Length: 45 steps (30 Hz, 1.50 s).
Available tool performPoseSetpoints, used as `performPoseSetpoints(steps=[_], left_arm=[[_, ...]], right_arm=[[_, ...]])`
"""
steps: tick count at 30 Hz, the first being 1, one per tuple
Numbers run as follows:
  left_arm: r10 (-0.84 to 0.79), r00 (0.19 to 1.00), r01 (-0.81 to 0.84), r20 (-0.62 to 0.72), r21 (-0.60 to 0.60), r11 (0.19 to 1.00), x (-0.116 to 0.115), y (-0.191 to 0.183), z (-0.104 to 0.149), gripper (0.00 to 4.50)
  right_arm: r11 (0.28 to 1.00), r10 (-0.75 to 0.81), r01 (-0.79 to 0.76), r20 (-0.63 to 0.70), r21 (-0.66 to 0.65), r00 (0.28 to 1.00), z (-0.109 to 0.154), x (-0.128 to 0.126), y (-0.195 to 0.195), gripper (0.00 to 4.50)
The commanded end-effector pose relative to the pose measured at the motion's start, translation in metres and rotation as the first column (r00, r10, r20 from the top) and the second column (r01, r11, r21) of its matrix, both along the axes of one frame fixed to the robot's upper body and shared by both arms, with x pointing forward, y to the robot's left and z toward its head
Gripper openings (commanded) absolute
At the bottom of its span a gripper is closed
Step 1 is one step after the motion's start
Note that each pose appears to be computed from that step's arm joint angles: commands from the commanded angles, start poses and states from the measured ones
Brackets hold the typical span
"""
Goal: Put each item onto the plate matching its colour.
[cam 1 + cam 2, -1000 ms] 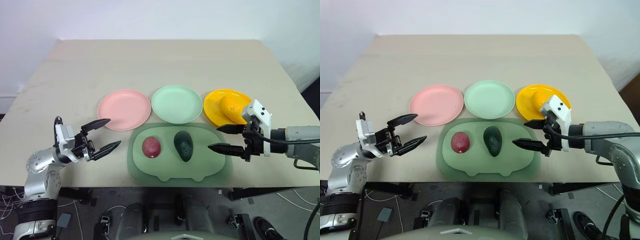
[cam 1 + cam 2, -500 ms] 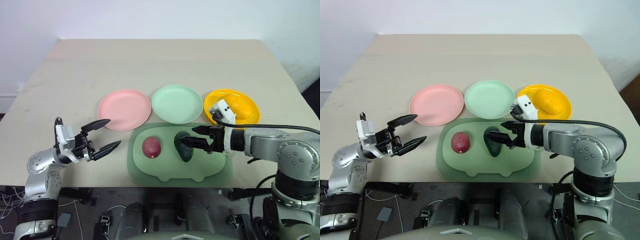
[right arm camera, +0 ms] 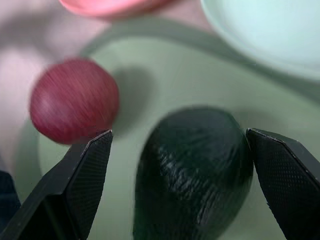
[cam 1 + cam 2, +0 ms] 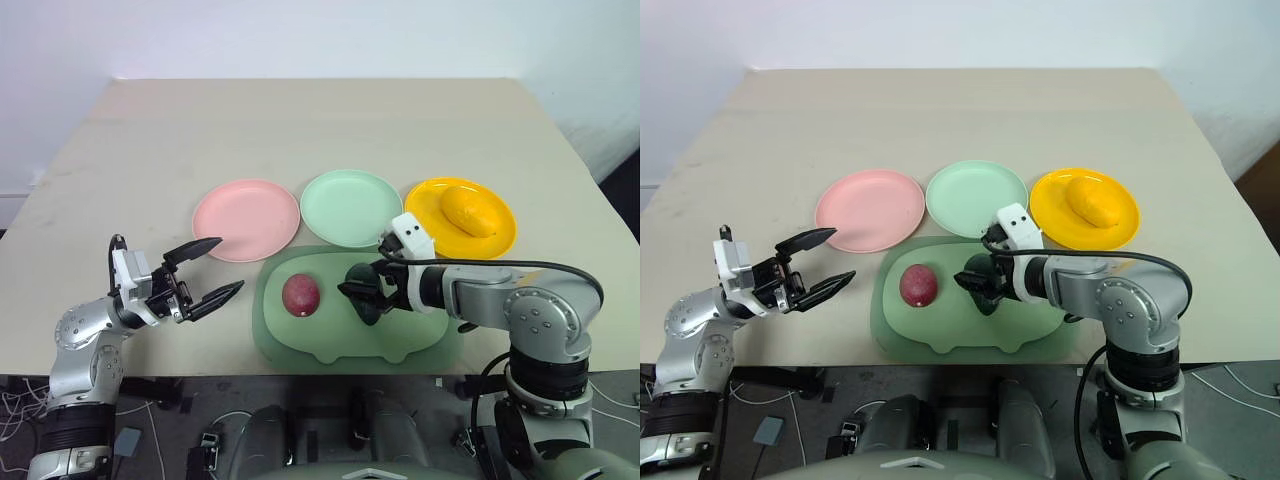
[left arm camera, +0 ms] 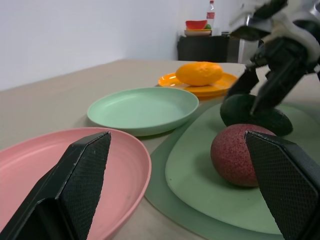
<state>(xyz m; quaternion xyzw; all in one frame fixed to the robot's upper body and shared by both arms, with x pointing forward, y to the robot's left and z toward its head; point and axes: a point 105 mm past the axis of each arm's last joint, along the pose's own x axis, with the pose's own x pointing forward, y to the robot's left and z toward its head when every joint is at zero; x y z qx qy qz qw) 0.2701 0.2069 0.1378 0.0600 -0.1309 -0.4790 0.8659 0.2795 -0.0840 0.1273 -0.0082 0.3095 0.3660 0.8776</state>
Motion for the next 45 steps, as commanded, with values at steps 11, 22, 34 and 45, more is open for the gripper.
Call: performPoseSetpoints(steps=[11, 22, 34, 45], left_arm=[[0.009, 0.999, -0.009, 0.049, -0.005, 1.000, -0.001, -0.005, 0.013, 4.50], [-0.011, 0.999, 0.012, 0.042, -0.012, 1.000, 0.004, -0.011, 0.014, 4.50], [-0.004, 1.000, 0.004, 0.028, -0.017, 1.000, -0.004, -0.010, 0.008, 4.50], [-0.056, 0.998, 0.056, 0.007, 0.005, 0.998, -0.013, -0.008, 0.007, 4.50]], right_arm=[[0.999, -0.003, 0.006, 0.077, -0.047, 0.997, -0.008, 0.005, -0.003, 3.14], [0.973, -0.143, 0.098, 0.216, 0.207, 0.966, 0.074, 0.088, 0.016, 3.14], [0.981, -0.185, 0.160, 0.274, 0.111, 0.944, 0.056, 0.140, 0.017, 4.11], [0.945, -0.019, -0.130, 0.447, 0.300, 0.894, 0.107, 0.070, -0.033, 4.49]])
